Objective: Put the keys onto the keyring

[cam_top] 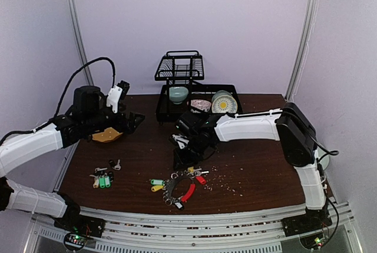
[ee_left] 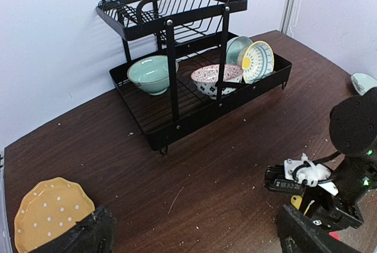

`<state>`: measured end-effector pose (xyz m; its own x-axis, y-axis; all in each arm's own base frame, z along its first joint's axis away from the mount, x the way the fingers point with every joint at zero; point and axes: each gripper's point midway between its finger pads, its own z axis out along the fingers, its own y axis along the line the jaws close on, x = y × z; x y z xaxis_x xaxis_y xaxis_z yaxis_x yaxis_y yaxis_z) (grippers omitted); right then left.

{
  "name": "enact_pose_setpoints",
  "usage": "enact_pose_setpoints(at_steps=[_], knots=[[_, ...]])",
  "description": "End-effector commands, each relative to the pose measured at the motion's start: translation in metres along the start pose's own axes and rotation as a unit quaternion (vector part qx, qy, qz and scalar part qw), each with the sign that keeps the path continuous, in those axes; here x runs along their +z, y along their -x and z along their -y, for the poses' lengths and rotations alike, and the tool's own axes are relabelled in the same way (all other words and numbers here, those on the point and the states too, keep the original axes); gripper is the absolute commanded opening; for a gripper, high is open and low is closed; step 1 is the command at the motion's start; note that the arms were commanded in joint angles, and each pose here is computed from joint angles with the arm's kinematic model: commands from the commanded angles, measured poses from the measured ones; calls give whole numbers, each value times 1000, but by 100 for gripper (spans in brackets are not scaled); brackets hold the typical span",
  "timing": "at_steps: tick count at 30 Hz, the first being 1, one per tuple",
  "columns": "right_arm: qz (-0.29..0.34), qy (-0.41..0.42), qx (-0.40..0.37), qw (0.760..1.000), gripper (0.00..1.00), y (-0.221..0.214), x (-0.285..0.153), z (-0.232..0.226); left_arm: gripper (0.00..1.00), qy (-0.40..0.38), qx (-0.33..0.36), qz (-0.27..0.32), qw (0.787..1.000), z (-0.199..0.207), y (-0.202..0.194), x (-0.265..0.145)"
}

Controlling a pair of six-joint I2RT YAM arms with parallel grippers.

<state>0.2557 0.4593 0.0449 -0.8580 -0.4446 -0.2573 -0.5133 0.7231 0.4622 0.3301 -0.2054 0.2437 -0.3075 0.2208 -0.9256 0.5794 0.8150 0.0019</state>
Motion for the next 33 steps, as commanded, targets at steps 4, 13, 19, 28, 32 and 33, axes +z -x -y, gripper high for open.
enact_pose_setpoints(at_steps=[4,13,19,28,32,33], knots=[[-8,-6,14,1000,26,-1,8,5,98,-6,8,12,1000,0,9,1],[-32,24,5,999,27,-14,19,-9,98,-3,6,10,1000,-2,8,1],[-41,16,-1,999,26,-19,24,-10,98,-3,5,10,1000,-2,8,1],[-50,9,-46,998,3,-23,10,-16,98,-4,4,11,1000,-2,8,1],[-66,14,-51,996,0,-32,5,-11,98,-5,4,12,1000,-2,8,1],[-67,15,-50,996,0,-33,4,-11,98,-5,4,11,1000,-2,8,1]])
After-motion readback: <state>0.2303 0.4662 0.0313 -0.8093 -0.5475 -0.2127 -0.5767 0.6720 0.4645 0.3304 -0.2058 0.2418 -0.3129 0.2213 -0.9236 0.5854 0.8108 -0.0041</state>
